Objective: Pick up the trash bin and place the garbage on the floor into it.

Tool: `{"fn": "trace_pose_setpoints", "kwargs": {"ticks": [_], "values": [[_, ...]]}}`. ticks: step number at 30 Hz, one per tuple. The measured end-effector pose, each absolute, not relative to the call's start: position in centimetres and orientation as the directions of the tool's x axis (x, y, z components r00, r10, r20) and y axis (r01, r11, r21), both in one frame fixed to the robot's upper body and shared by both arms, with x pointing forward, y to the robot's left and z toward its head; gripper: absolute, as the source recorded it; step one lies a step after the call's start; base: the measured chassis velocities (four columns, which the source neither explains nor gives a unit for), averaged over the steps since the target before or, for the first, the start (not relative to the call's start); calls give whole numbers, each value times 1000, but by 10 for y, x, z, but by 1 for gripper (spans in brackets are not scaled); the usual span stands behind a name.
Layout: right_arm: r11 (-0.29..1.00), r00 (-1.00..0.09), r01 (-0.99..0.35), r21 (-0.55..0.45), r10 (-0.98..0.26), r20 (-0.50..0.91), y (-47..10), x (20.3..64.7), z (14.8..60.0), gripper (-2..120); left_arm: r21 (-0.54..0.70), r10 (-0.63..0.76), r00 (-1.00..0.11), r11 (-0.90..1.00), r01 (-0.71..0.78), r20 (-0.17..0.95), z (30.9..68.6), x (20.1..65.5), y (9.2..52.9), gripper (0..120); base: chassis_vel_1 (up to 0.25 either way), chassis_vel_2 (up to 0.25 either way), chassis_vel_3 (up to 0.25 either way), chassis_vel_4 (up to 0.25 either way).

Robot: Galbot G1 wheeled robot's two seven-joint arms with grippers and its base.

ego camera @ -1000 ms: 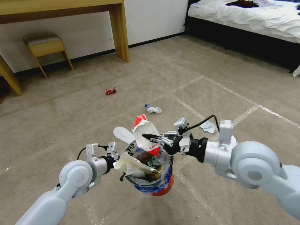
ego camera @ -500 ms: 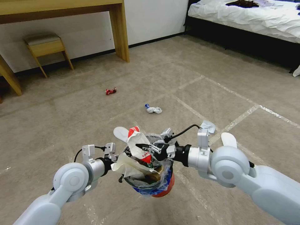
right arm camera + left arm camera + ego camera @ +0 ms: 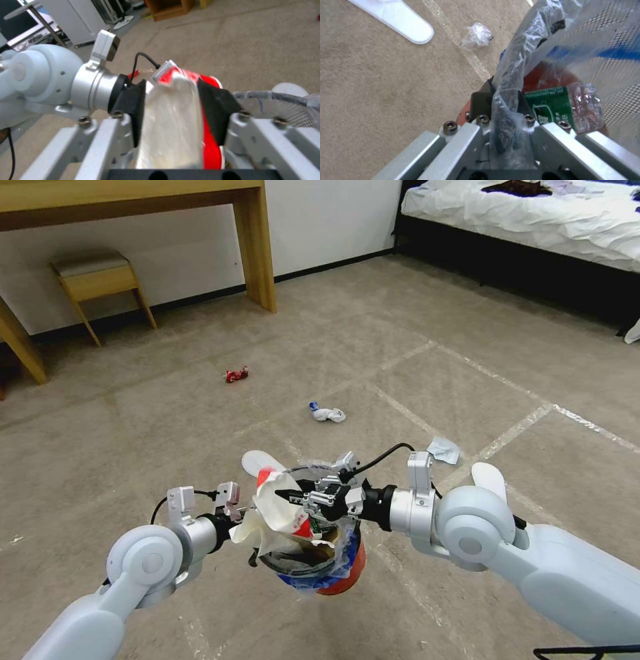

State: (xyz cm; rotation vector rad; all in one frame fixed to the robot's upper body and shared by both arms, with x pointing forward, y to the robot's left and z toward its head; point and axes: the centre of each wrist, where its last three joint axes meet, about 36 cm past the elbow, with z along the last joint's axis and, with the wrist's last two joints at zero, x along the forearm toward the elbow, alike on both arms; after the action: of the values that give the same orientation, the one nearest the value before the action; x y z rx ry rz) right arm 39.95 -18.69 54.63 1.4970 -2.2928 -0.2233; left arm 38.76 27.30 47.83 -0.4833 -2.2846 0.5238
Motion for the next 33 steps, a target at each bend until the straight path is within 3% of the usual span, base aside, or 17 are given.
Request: {"fn": "trace_pose_setpoints", "kwargs": {"ticks": [7,10,16,33], "values": [[415,-356,-847,332,-907,226,-191,399,549,67,-499,469,-680,849,172,564,480,390,282,1,0,0,0,0],[415,-356,-849,326,-907,226,-197,399,550,83,-495,460,-680,854,161,571,478,386,285,1,0,0,0,0],[408,-352,-855,321,-910,221,-200,397,549,99,-492,451,-675,858,149,583,472,379,285,1,0,0,0,0],[411,-375,-865,287,-910,176,-204,407,547,100,-489,438,-669,863,126,601,465,367,288,1,0,0,0,0]]}}
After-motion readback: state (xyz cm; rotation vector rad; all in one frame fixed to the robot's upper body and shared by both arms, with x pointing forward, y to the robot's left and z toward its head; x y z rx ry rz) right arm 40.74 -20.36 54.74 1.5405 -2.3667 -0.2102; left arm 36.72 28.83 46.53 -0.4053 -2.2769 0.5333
